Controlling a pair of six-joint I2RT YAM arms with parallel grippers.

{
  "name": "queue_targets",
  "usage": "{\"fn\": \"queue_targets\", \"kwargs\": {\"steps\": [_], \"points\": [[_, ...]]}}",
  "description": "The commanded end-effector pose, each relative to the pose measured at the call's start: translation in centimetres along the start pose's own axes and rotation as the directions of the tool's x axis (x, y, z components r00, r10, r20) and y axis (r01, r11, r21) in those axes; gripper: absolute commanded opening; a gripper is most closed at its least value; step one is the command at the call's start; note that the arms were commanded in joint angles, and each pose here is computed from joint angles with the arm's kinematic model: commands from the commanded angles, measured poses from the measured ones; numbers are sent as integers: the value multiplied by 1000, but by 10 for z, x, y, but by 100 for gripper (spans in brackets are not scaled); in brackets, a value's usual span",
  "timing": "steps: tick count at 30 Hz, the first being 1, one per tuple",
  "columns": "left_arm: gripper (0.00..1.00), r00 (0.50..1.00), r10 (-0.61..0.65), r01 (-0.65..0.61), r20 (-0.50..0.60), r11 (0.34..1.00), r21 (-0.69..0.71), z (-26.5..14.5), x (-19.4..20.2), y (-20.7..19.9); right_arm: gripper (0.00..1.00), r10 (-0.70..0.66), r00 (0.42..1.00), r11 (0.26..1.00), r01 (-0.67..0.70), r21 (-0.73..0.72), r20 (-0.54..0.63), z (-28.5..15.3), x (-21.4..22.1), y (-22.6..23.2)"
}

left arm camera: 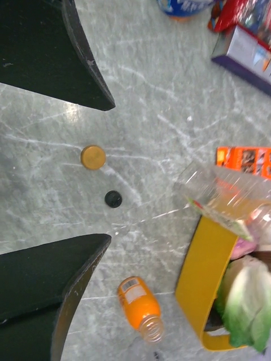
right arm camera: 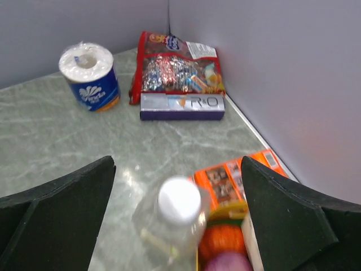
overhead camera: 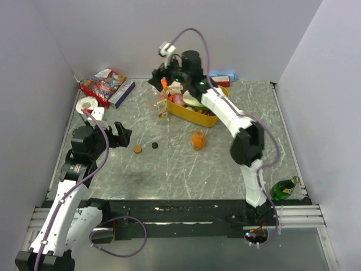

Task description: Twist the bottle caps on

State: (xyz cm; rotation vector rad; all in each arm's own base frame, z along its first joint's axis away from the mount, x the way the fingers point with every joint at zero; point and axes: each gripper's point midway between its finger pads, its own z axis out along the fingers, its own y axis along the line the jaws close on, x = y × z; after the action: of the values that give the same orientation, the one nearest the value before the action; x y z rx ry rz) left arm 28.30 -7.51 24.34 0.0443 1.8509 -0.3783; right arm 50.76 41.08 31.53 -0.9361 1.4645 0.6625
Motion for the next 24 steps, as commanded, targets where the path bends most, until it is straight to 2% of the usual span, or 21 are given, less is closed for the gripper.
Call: {"fn": "queue_targets", "kwargs": {"steps": [1,2,3,4,5,6,7,8,9,12,13,16,24], "points": [[96,998,32,-40,63,989,140,2,-6,-22,100,-90,981,996,89,15,172,-96,-121,22],[96,997,46,-56,61,984,169,2,-4,-26,100,-43,998,999,43,-2,42,-101,-70,29],[96,997,52,-62,56,980,190,3,-1,-29,100,-79,997,996,79,31,0,-125,-69,31],[96,997,59,-67,43,972,227,3,6,-33,100,-66,995,997,69,41,-68,-136,-49,33],[96,996,73,-83,52,965,247,4,6,-36,100,-9,976,999,16,30,-219,-149,8,43],[96,995,81,-92,53,960,265,4,8,-39,100,-7,971,999,18,44,-240,-172,12,44],[96,995,91,-101,47,949,300,2,13,-44,98,-14,959,1000,20,18,-282,-183,30,50],[96,993,106,-118,54,941,316,1,13,-46,96,15,931,1000,-14,7,-364,-197,66,58],[96,992,111,-123,53,935,333,1,14,-49,94,23,916,1000,-23,5,-400,-213,76,65],[96,991,123,-132,48,916,379,-3,15,-56,83,91,846,993,-115,-15,-525,-242,122,78],[96,991,126,-136,50,911,389,-4,13,-58,79,114,826,991,-135,2,-552,-247,132,75],[96,991,125,-133,45,904,405,-6,13,-62,78,149,789,986,-161,33,-596,-252,157,70],[96,991,129,-133,36,913,386,-9,15,-58,82,116,737,990,-144,13,-665,-244,191,59]]}}
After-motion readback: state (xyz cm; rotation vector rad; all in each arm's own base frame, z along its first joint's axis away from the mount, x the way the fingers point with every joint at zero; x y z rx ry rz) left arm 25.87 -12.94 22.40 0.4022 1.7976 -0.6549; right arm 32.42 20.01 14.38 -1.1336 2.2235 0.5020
